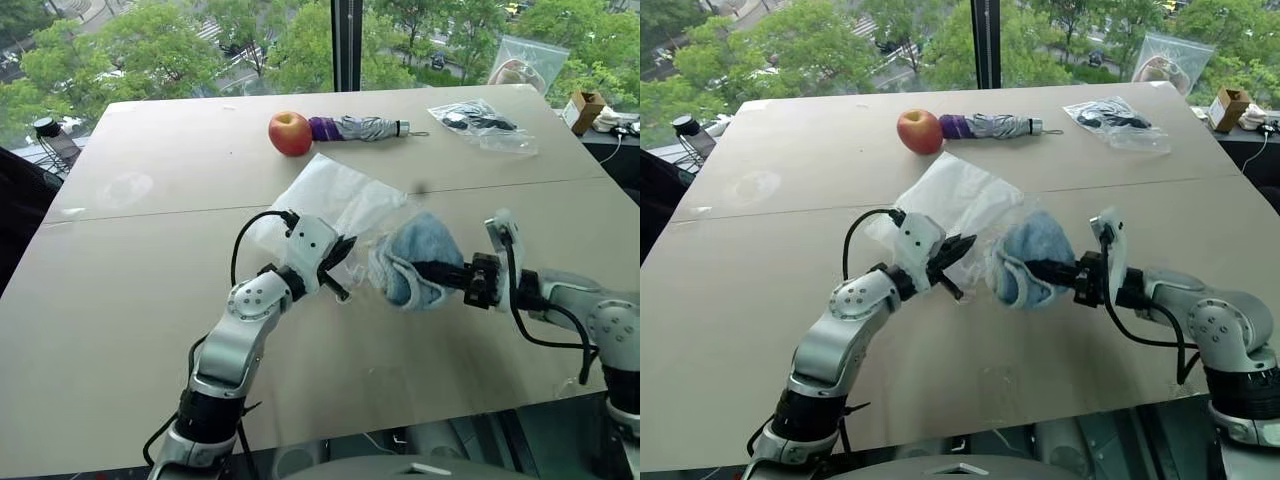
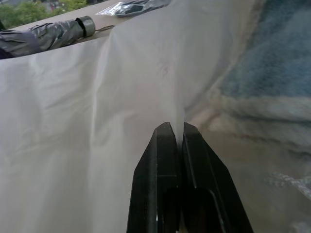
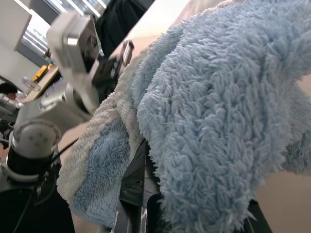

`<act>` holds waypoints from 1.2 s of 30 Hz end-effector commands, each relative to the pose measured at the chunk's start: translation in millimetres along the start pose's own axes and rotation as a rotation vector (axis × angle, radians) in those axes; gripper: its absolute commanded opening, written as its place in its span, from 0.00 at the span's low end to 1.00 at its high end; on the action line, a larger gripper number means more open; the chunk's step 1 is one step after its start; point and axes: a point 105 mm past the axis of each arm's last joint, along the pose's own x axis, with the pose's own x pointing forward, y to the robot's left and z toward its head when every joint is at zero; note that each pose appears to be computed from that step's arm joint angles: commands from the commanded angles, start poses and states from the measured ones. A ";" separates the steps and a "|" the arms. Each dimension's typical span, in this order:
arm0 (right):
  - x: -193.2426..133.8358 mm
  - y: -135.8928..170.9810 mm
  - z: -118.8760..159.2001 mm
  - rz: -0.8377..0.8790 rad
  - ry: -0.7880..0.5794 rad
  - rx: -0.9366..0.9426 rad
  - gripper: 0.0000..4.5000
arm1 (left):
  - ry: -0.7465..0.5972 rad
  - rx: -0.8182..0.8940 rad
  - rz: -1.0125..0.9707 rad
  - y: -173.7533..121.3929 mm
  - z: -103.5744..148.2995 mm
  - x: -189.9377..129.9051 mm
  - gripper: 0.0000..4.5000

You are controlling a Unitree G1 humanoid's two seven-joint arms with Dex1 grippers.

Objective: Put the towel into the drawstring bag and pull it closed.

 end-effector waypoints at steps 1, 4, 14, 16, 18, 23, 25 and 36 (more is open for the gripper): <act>0.9 -10.2 14.0 -0.075 -0.061 -0.007 0.00 | -0.076 0.018 -0.076 -13.3 17.1 -5.5 0.00; 6.7 -15.4 10.2 -0.116 -0.059 0.010 0.00 | -0.098 -0.027 -0.089 -18.2 20.5 -4.9 0.00; 17.9 6.3 -38.1 -0.030 0.228 -0.110 0.00 | -0.166 -0.149 -0.084 -21.7 32.5 -1.5 0.00; 22.2 7.9 -34.6 -0.016 0.213 -0.115 0.00 | -0.171 -0.158 -0.093 -23.7 33.9 -1.2 0.00; 30.1 4.5 -21.9 -0.035 0.136 -0.088 0.00 | -0.175 -0.170 -0.128 -30.6 35.4 -2.0 0.00; 46.7 -4.4 11.6 -0.098 -0.105 0.057 0.00 | -0.151 -0.193 -0.214 -46.9 32.0 -6.1 0.00; 51.5 -7.7 21.4 -0.116 -0.196 0.145 0.00 | -0.147 -0.202 -0.240 -51.7 31.8 -7.4 0.00; 68.1 4.8 58.3 0.014 -0.545 0.694 0.00 | -0.151 -0.218 -0.278 -56.5 34.1 -6.3 0.00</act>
